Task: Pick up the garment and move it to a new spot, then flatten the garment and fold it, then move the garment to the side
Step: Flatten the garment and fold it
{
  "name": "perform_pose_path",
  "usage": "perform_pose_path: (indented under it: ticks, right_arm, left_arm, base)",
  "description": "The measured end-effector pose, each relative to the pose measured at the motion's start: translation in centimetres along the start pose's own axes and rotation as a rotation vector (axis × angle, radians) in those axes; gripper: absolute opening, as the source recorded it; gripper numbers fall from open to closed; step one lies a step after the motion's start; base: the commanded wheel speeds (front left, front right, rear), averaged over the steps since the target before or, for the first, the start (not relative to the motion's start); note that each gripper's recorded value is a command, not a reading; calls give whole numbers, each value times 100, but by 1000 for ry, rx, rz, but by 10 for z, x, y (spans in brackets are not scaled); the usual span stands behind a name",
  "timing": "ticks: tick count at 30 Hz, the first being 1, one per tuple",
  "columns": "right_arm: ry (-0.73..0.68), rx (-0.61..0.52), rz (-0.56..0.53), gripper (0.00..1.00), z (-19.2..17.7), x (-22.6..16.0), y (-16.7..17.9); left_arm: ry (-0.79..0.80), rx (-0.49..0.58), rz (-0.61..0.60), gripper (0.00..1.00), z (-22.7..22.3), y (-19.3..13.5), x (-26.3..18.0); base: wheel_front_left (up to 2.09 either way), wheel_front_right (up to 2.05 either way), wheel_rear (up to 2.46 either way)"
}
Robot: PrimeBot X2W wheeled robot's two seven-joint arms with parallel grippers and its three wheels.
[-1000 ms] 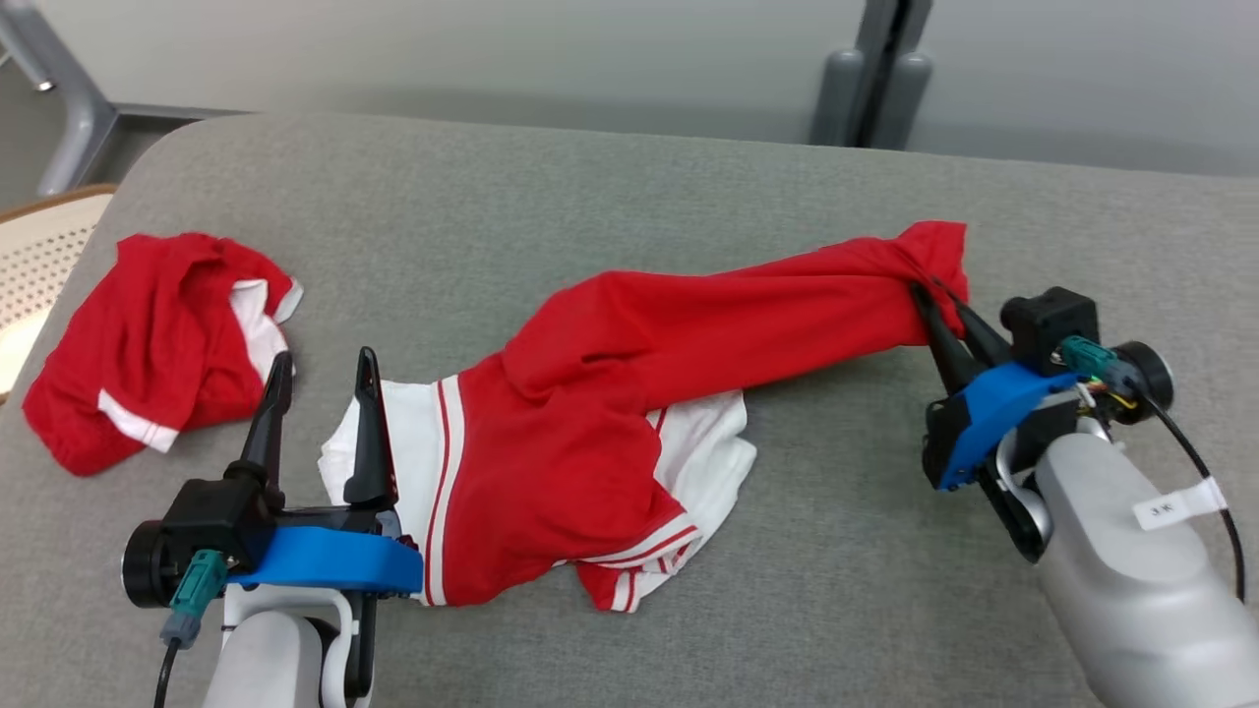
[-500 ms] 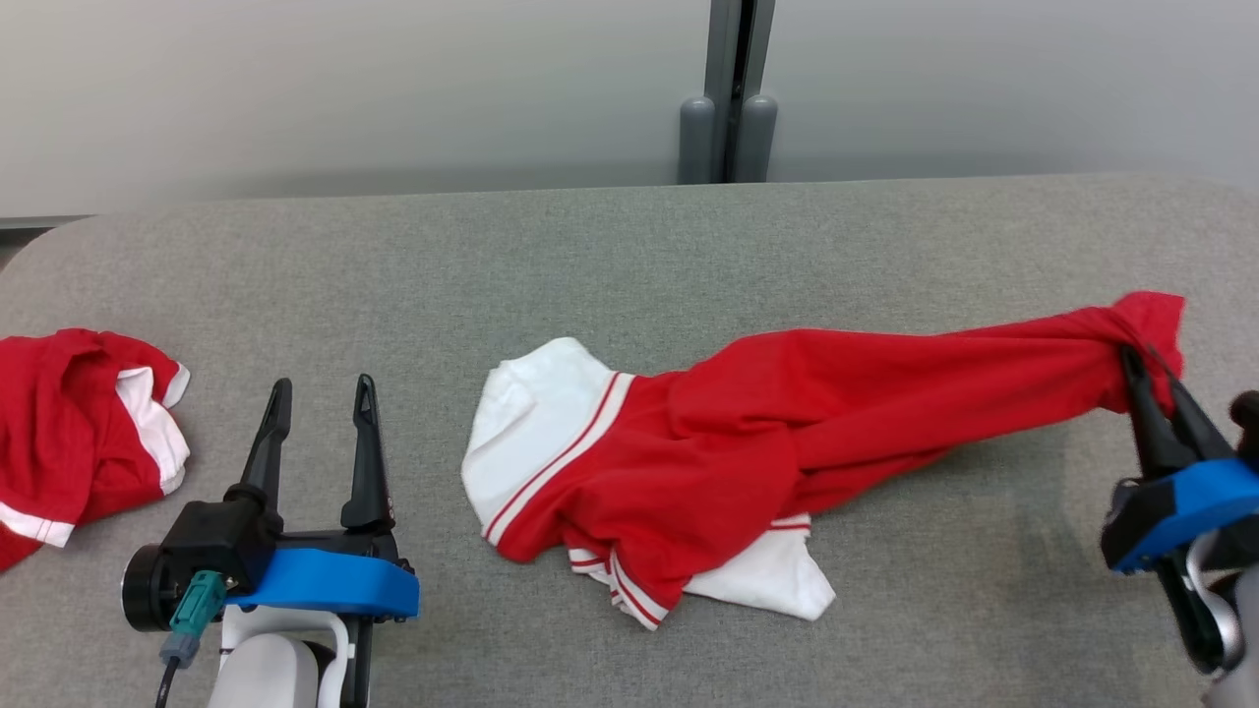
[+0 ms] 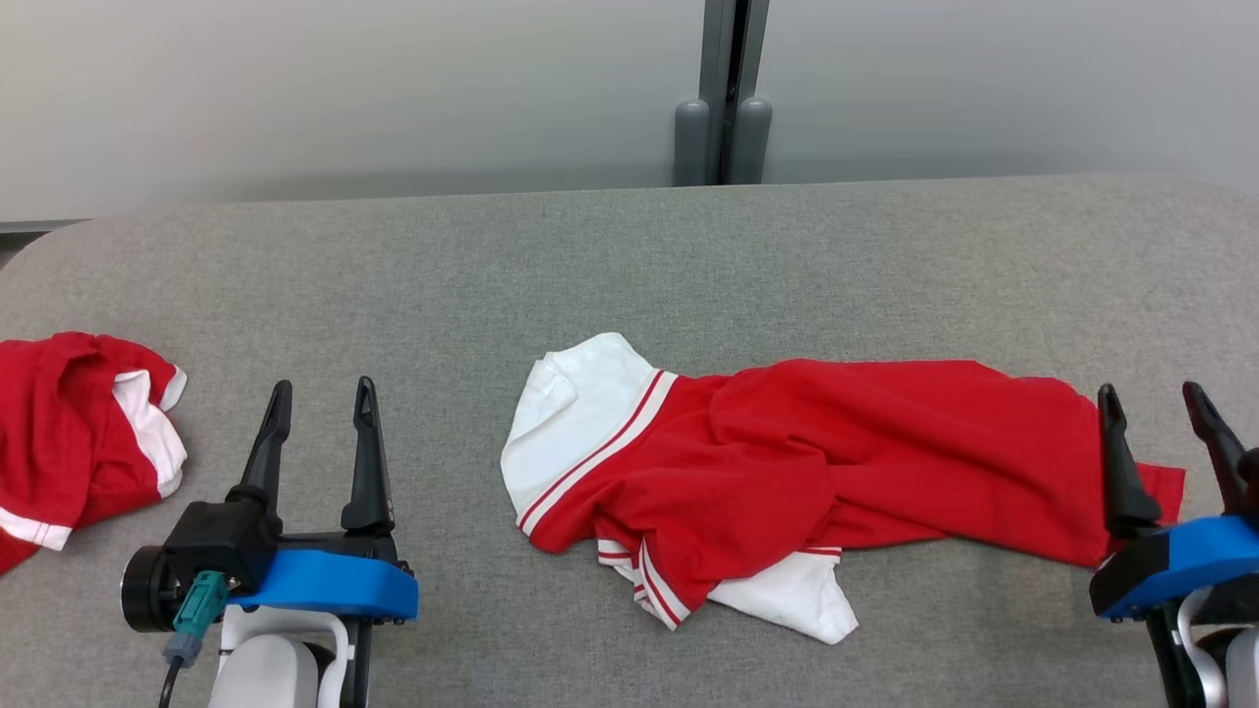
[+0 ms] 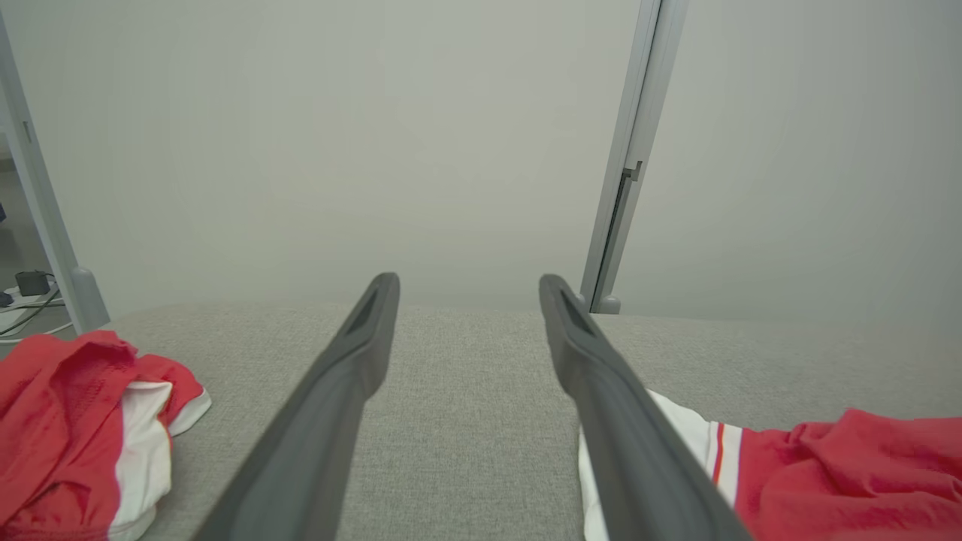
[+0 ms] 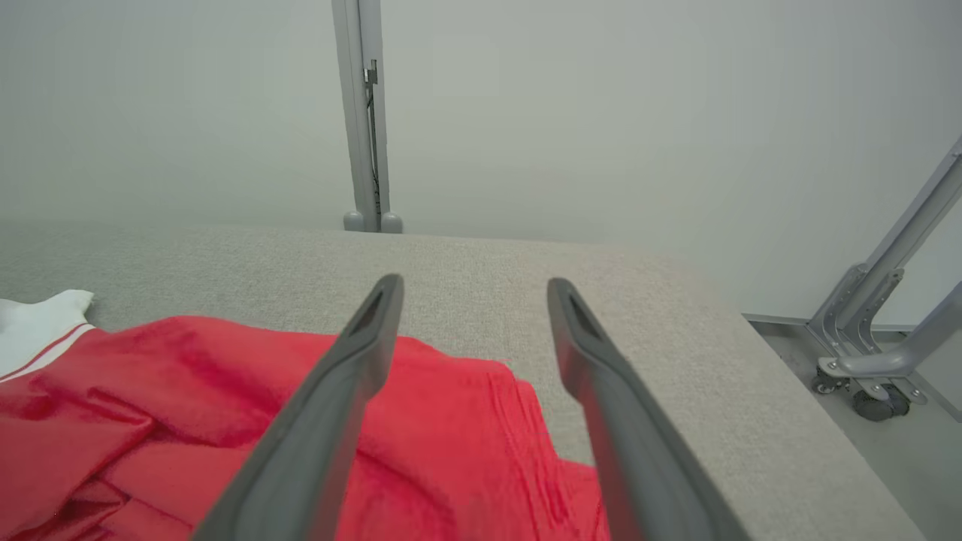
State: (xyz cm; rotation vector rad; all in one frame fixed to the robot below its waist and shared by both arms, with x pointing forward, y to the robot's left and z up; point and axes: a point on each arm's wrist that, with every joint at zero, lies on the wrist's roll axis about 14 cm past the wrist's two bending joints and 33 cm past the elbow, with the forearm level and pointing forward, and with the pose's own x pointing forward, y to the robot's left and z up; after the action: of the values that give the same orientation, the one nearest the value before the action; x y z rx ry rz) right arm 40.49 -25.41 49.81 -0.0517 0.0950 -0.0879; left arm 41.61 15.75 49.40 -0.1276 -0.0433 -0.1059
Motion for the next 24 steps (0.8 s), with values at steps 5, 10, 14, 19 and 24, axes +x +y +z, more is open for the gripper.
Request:
perform_pose_path:
  ticks: [5,10,14,19,24]
  right_arm:
    - [-159,-4,35,100,37,8,17]
    - [-292,22,101,100,61,6,45]
    - [-328,42,155,100,66,3,66]
    - [-290,65,214,100,52,2,90]
    - [-263,71,223,100,42,2,95]
  left_arm:
    - [-6,9,-2,100,3,0,-1]
    - [-12,17,2,100,5,2,-2]
    - [-14,21,9,100,6,5,-3]
    - [-8,25,18,100,4,9,-5]
    - [-4,27,23,100,3,11,-5]
  base:
    - [0,0,0]
    - [0,0,0]
    - [0,0,0]
    - [0,0,0]
    - [0,0,0]
